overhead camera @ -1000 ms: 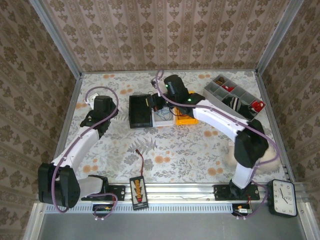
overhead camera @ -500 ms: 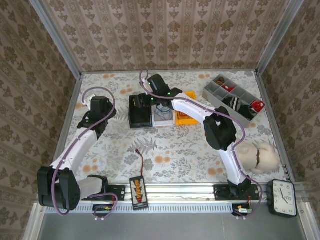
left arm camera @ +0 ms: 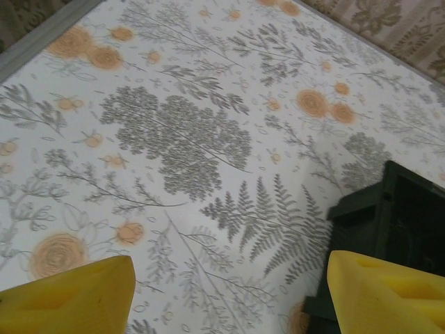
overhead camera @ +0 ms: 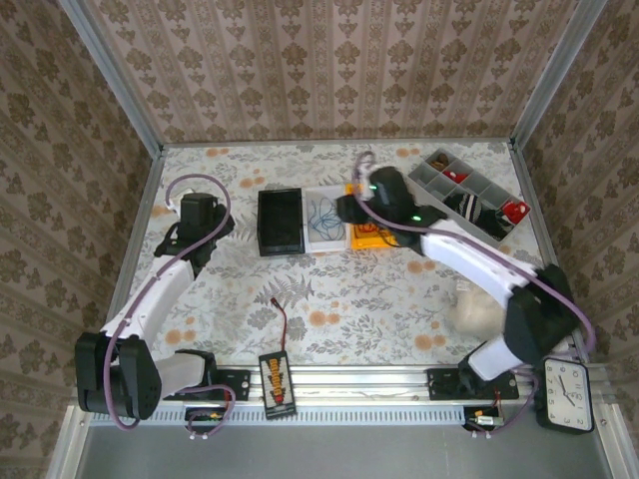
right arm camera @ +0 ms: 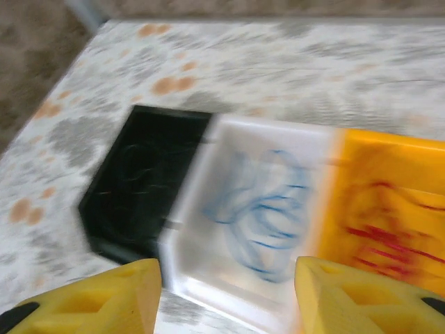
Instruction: Untangle the cables
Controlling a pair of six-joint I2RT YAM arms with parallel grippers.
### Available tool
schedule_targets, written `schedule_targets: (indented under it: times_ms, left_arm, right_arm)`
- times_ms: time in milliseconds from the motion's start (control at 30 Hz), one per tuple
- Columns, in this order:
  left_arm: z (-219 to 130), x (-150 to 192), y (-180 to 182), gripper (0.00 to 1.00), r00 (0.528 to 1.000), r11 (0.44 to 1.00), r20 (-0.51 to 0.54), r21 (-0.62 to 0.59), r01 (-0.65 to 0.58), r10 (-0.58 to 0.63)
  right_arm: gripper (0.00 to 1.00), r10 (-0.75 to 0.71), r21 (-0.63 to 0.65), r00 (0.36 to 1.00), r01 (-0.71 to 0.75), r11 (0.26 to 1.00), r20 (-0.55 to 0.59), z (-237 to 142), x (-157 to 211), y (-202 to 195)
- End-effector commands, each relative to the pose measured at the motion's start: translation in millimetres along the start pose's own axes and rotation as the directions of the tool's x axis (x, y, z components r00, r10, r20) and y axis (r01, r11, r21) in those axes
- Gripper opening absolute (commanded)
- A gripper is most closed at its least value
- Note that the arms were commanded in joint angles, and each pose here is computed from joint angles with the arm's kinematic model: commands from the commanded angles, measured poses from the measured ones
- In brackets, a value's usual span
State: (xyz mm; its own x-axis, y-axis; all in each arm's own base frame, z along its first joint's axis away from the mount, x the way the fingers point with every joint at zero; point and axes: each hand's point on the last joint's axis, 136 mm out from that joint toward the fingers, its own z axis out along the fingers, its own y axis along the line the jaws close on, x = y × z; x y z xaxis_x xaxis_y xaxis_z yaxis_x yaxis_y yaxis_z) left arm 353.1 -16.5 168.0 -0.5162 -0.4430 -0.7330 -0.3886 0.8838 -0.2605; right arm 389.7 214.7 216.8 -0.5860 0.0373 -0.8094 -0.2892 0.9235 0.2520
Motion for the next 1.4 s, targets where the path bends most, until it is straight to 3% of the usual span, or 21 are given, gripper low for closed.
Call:
schedule_targets:
  times_ms: [0, 100, 200, 267, 300, 333, 433, 633, 867, 933, 1033, 1067, 1133, 1333, 1367]
  left_arm:
    - [5.6, 5.8, 37.9, 0.74, 0.999, 0.989, -0.022, -0.136, -0.051, 0.048]
    - [4.5, -1.8, 60.5, 0.74, 0.998, 0.976, -0.007, -0.210, -0.062, 0.061]
    - [-1.1, -14.5, 73.8, 0.77, 0.990, 0.950, 0.029, -0.287, -0.125, 0.139]
    - [-3.3, -19.7, 82.7, 0.84, 0.984, 0.929, 0.040, -0.340, -0.150, 0.174]
    - [-2.8, -19.9, 86.2, 0.97, 0.983, 0.921, 0.039, -0.356, -0.156, 0.181]
    - [-1.3, -18.8, 89.8, 1.00, 0.982, 0.915, 0.036, -0.372, -0.159, 0.185]
    - [7.2, -10.9, 97.3, 1.00, 0.978, 0.897, 0.020, -0.404, -0.182, 0.208]
    - [18.7, -2.6, 104.1, 1.00, 0.925, 0.816, 0.044, -0.487, -0.311, 0.379]
    - [37.4, 10.2, 94.8, 1.00, 0.899, 0.846, 0.125, -0.412, -0.339, 0.420]
    - [38.7, 7.5, 90.6, 1.00, 0.893, 0.856, 0.159, -0.395, -0.334, 0.422]
    - [42.6, 3.4, 87.5, 1.00, 0.891, 0.862, 0.173, -0.384, -0.331, 0.420]
    - [45.2, 3.1, 87.0, 1.00, 0.892, 0.862, 0.166, -0.380, -0.335, 0.420]
    - [48.7, 0.0, 84.6, 1.00, 0.889, 0.864, 0.174, -0.374, -0.338, 0.423]
    - [61.5, -16.7, 74.9, 1.00, 0.861, 0.866, 0.241, -0.358, -0.350, 0.448]
    - [66.4, -15.3, 74.5, 1.00, 0.871, 0.867, 0.212, -0.351, -0.355, 0.442]
  right_arm:
    - [0.61, -0.012, 0.309, 0.997, -0.010, 0.951, 0.071, -44.1, 18.2, -89.2]
    - [0.70, -0.069, 0.436, 0.990, 0.009, 0.900, 0.121, -80.6, 35.0, -134.6]
    - [0.99, -0.195, 0.524, 0.965, 0.076, 0.848, 0.177, -95.7, 51.9, -156.6]
    - [1.00, -0.209, 0.569, 0.958, 0.062, 0.820, 0.196, -97.4, 65.2, -173.4]
    - [1.00, -0.197, 0.594, 0.960, 0.042, 0.803, 0.198, -97.8, 68.7, -181.4]
    - [1.00, -0.181, 0.619, 0.965, 0.026, 0.785, 0.189, -96.4, 71.4, -189.5]
    - [1.00, -0.178, 0.673, 0.971, 0.025, 0.739, 0.159, -83.5, 73.5, -203.9]
    - [1.00, -0.221, 0.654, 0.948, 0.018, 0.756, 0.228, -52.2, 70.9, -205.8]
    - [1.00, -0.295, 0.598, 0.935, 0.124, 0.792, 0.196, -28.3, 67.6, -205.2]
    - [1.00, -0.242, 0.632, 0.932, 0.018, 0.775, 0.270, -34.3, 70.2, -228.6]
    - [1.00, -0.093, 0.502, 0.946, -0.080, 0.861, 0.311, -28.5, 80.5, -250.0]
    - [1.00, -0.103, 0.490, 0.936, -0.080, 0.868, 0.336, -25.8, 78.8, -250.7]
    - [1.00, -0.088, 0.472, 0.962, -0.047, 0.880, 0.260, -19.4, 82.5, -246.3]
    - [1.00, -0.097, 0.469, 0.959, -0.040, 0.882, 0.266, -18.7, 82.3, -244.9]
    - [1.00, -0.097, 0.468, 0.959, -0.040, 0.883, 0.266, -18.4, 82.3, -244.9]
